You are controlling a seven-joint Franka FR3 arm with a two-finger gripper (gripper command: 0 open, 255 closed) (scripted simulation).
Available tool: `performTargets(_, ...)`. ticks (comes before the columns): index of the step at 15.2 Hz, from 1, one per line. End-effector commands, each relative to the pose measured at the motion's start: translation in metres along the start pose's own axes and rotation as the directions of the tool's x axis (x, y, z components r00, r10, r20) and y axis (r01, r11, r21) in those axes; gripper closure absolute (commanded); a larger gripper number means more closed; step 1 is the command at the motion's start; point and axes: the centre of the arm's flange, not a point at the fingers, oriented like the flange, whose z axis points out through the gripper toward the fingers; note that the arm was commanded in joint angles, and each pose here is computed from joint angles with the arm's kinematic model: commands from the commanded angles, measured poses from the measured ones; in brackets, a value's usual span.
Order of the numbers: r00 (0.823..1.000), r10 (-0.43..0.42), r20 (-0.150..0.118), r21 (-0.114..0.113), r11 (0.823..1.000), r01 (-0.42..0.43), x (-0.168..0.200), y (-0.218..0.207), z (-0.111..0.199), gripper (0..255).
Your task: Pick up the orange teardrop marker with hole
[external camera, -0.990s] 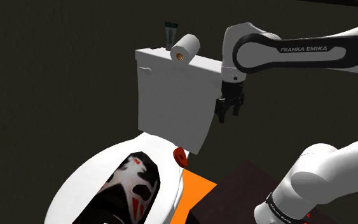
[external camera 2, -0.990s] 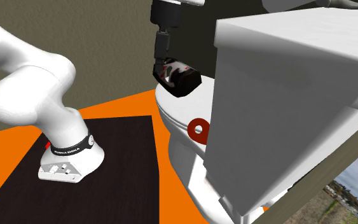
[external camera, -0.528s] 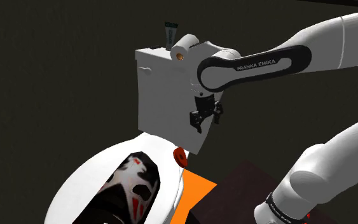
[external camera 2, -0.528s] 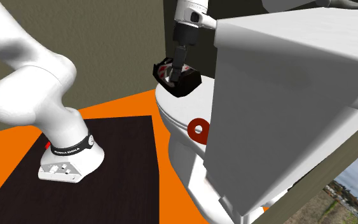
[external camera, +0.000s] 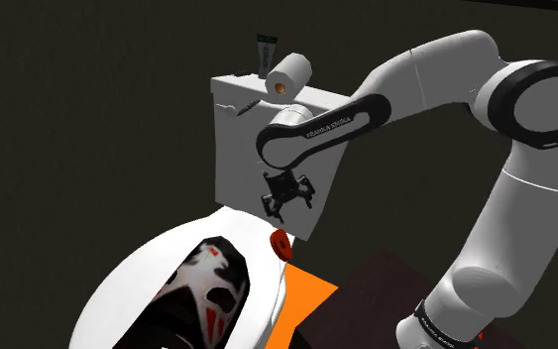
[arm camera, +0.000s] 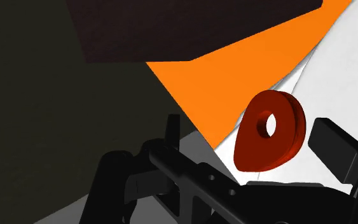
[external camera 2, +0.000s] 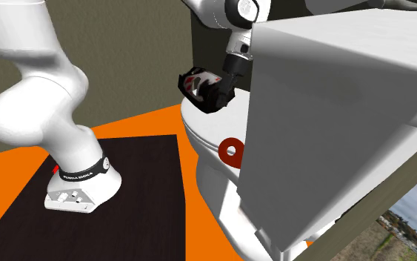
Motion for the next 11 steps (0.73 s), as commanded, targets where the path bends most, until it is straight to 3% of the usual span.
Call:
performTargets(1,0.998,0.054,0.011,-0.044,0.998,-0.053,0.017,-0.024,0.014,0)
performTargets(5,0.988,0.15,0.029,-0.131,0.981,-0.145,0.053,-0.069,0.042,0)
performTargets(9,0.968,0.247,0.039,-0.217,0.948,-0.233,0.093,-0.109,0.074,0)
performTargets(11,0.967,0.253,0.039,-0.223,0.945,-0.239,0.097,-0.114,0.081,0)
